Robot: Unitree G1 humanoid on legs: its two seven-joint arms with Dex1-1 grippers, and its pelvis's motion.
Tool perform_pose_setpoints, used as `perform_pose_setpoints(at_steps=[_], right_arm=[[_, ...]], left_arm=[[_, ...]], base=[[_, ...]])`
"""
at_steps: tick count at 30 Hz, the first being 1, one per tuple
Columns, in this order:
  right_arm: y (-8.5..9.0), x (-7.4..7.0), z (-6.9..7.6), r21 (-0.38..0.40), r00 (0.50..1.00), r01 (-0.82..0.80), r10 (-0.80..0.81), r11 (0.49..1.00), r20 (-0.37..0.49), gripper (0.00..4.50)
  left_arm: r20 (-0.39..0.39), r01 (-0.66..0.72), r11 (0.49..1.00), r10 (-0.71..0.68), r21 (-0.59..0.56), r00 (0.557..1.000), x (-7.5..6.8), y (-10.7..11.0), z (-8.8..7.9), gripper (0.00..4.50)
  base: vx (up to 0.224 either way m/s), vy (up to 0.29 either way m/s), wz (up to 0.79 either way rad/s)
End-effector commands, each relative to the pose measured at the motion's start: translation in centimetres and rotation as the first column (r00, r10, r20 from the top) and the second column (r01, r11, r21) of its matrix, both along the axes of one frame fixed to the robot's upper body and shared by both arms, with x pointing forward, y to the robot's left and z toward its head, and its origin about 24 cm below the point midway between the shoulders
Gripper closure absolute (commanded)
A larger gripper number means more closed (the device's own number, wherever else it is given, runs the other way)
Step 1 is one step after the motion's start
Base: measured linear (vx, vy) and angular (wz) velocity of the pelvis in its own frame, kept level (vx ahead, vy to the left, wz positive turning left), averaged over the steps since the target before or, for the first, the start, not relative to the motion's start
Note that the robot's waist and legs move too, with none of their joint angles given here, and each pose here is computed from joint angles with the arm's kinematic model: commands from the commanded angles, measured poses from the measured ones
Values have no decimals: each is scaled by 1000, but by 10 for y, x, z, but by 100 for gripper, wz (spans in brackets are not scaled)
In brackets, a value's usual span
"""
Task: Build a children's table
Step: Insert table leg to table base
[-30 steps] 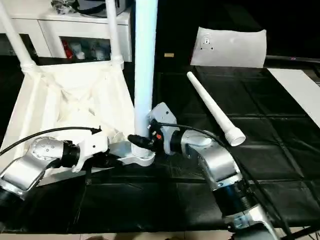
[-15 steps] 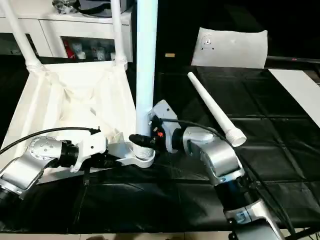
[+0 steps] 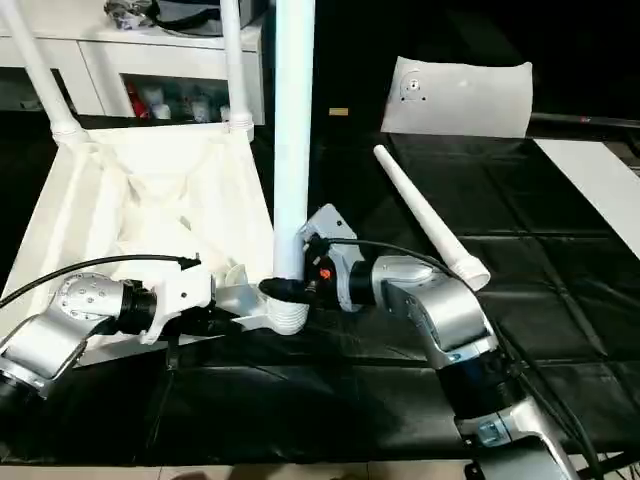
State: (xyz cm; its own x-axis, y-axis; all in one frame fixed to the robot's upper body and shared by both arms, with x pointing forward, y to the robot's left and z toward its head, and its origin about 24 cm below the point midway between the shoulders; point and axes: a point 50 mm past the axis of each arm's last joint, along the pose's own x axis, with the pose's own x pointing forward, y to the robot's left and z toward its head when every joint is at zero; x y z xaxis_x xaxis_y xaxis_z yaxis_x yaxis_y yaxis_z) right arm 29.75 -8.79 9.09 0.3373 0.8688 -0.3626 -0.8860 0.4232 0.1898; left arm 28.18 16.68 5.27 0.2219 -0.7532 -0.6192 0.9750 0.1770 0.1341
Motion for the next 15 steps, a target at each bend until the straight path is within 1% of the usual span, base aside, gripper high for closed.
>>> perform_pose_setpoints(at_steps=[1,6,8,9,10,12,14,15], right_arm=[[-2,0,-11,-43,999,22,-24,999,-35,261],[-1,2,-18,-57,998,40,-42,998,-38,261],[-2,5,-22,-68,997,62,-64,996,-30,261],[-2,5,-22,-68,997,62,-64,996,-30,261],[-3,7,-25,-87,997,74,-76,993,-21,261],[-4,7,-26,-91,997,77,-79,993,-17,261],[-4,8,-27,-85,996,84,-85,993,-10,261],[-4,9,-28,-67,996,91,-92,994,-10,261]], left_arm=[[-24,30,998,-29,63,999,-3,0,-8,450],[-22,29,997,-28,65,999,-2,1,-8,450],[-19,28,997,-27,66,999,-2,1,-8,450],[-19,28,997,-27,66,999,-2,1,-8,450],[-17,27,997,-26,68,1000,-2,1,-8,450],[-16,25,997,-24,69,1000,-2,1,-8,450],[-14,22,997,-22,71,1000,-2,2,-8,450],[-8,19,997,-18,73,1000,-1,2,-8,450]], base=[[0,0,0],[0,0,0],[0,0,0],[0,0,0],[0,0,0],[0,0,0],[0,0,0],[0,0,0]])
